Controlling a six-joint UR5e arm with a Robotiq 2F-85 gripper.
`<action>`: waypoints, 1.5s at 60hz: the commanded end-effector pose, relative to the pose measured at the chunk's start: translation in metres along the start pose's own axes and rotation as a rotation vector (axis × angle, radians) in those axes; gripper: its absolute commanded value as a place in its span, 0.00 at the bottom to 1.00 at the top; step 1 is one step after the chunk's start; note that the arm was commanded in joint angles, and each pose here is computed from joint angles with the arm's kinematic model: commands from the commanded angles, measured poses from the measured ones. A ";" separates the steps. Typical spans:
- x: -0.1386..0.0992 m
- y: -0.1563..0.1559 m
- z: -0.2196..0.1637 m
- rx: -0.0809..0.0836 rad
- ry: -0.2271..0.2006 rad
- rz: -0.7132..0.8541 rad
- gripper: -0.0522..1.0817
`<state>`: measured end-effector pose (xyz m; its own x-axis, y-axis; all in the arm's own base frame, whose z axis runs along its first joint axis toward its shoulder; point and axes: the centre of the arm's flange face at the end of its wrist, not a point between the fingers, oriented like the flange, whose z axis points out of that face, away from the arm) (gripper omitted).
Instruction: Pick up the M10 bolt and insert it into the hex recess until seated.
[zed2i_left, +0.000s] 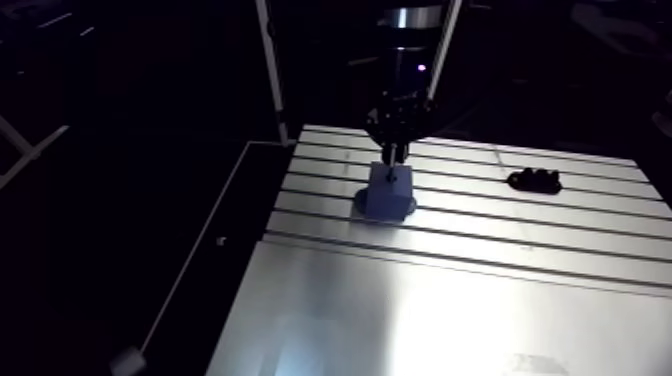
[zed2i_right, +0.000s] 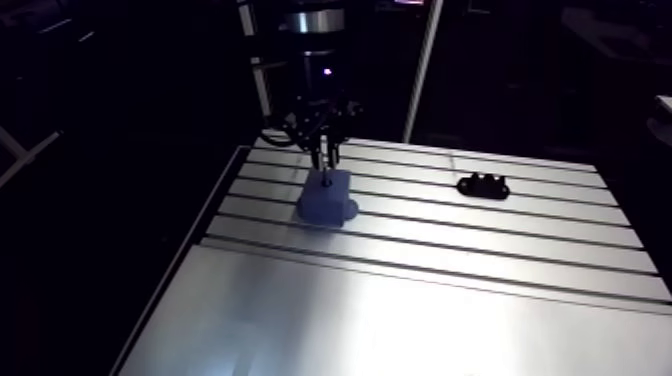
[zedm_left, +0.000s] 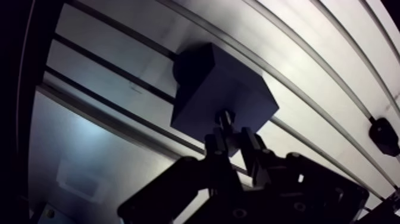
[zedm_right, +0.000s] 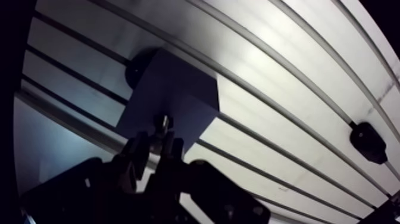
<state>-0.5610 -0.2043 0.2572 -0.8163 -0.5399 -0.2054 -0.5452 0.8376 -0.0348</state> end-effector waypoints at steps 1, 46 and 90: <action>-0.001 0.003 0.001 0.001 -0.001 0.001 0.98; -0.005 -0.001 0.012 0.014 -0.017 -0.011 0.42; -0.005 -0.003 -0.031 -0.019 0.105 0.008 0.06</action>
<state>-0.5628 -0.2042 0.2811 -0.8352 -0.5377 -0.1154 -0.5400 0.8416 -0.0131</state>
